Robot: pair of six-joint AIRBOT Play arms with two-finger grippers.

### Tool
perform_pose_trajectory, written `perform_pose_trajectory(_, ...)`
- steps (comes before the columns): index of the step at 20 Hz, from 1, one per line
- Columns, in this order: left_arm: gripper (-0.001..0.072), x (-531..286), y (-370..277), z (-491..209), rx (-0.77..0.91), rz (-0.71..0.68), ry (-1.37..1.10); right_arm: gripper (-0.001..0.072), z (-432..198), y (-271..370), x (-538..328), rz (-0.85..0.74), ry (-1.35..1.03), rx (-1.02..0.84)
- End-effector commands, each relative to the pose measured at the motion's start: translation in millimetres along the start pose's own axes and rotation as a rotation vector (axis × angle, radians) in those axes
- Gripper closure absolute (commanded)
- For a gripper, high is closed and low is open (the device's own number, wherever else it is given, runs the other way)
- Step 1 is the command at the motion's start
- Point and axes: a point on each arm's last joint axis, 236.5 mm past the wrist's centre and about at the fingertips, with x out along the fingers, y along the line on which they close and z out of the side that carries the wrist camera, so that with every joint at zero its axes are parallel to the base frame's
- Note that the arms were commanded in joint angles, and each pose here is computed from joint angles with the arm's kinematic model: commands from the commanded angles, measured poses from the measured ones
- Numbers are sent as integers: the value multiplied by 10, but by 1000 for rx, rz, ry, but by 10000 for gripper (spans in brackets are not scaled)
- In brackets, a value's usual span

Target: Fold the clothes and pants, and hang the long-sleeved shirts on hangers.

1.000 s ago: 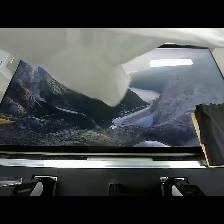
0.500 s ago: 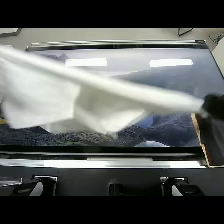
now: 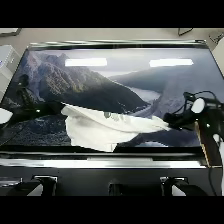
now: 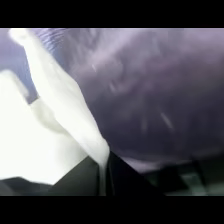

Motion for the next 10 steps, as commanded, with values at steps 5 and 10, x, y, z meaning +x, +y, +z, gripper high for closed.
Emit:
perform_pose_trajectory(5,682,205,136,-145,-35,16,42,88,597,595,202,253,-138,197)
perform_pose_trajectory(10,682,199,154,-146,-39,18,43,48,-77,638,-46,239,154,-144)
